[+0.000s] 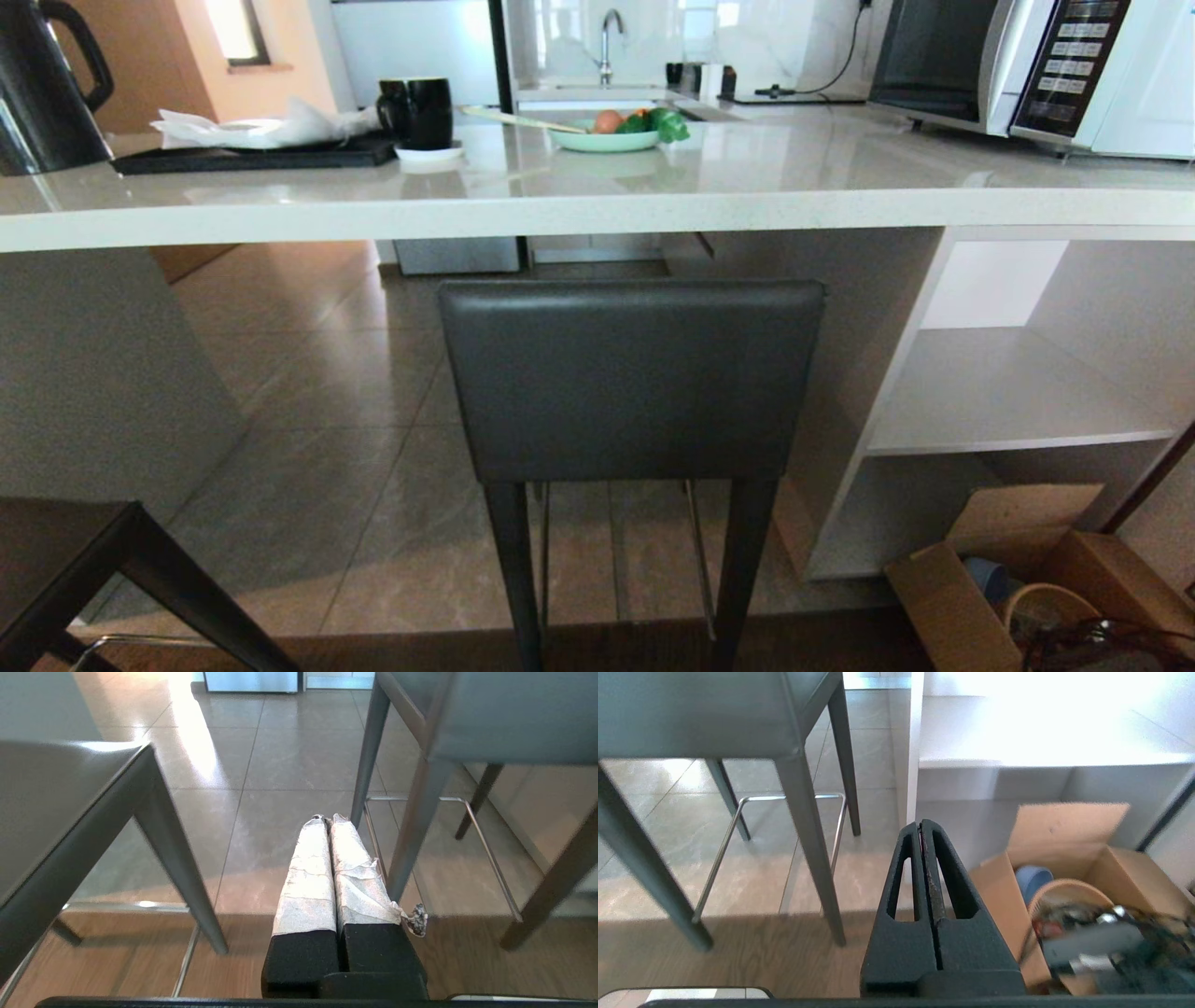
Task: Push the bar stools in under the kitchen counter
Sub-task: Pull the gray chair out from under the dining table
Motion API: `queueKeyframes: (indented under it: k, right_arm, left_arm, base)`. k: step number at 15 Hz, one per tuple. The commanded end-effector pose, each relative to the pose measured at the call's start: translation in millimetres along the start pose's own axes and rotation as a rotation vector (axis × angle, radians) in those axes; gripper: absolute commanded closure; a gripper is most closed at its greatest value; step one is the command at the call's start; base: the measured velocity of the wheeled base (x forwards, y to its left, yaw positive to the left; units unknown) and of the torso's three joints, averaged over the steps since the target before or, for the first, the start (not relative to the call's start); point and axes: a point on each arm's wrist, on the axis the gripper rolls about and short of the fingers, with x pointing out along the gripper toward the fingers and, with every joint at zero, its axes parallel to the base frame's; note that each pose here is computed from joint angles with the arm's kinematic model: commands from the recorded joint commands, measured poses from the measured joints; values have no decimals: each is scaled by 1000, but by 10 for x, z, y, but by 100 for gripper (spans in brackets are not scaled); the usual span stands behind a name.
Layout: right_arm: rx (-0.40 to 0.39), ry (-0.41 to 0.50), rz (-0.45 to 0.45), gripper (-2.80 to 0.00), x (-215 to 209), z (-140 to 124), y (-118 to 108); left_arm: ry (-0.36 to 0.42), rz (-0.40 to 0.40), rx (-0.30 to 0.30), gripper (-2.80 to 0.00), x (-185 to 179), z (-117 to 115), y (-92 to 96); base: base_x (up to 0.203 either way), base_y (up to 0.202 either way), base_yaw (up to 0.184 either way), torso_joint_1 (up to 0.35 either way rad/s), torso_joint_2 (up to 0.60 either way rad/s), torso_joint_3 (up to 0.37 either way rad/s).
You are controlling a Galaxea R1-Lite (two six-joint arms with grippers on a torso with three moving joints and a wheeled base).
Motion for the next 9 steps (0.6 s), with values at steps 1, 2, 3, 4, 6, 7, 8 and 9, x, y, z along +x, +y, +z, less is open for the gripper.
queueKeyframes:
  k: [1,2,3,4,6,7,8,9]
  right_arm:
    - [-1,1,1,0,1,0,0]
    - [-1,1,1,0,1,0,0]
    - [-1,1,1,0,1,0,0]
    - [-1,1,1,0,1,0,0]
    - [-1,1,1,0,1,0,0]
    - [-1,1,1,0,1,0,0]
    - [-1,1,1,0,1,0,0]
    - [-1,1,1,0,1,0,0]
  left_arm:
    - [0,1,1,0,0,0,0]
    - [0,1,-1,0,0,0,0]
    - [0,1,-1,0,0,0,0]
    - [0,1,1,0,0,0,0]
    - [0,1,-1,0,0,0,0]
    - [0,1,-1,0,0,0,0]
    - [0,1,-1,0,0,0,0]
    - [0,1,-1,0,0,0,0]
  base:
    - [194,0,3,7,-2,2]
    - [197,0,1,2,-2,4]
    - [195,0,0,2,2,2]
    - [190,0,0,2,2,2]
    - [192,0,2,4,3,5]
    - [193,0,2,2,1,2]
    - [192,0,3,-2,2,6]
    - [196,0,1,2,-1,2]
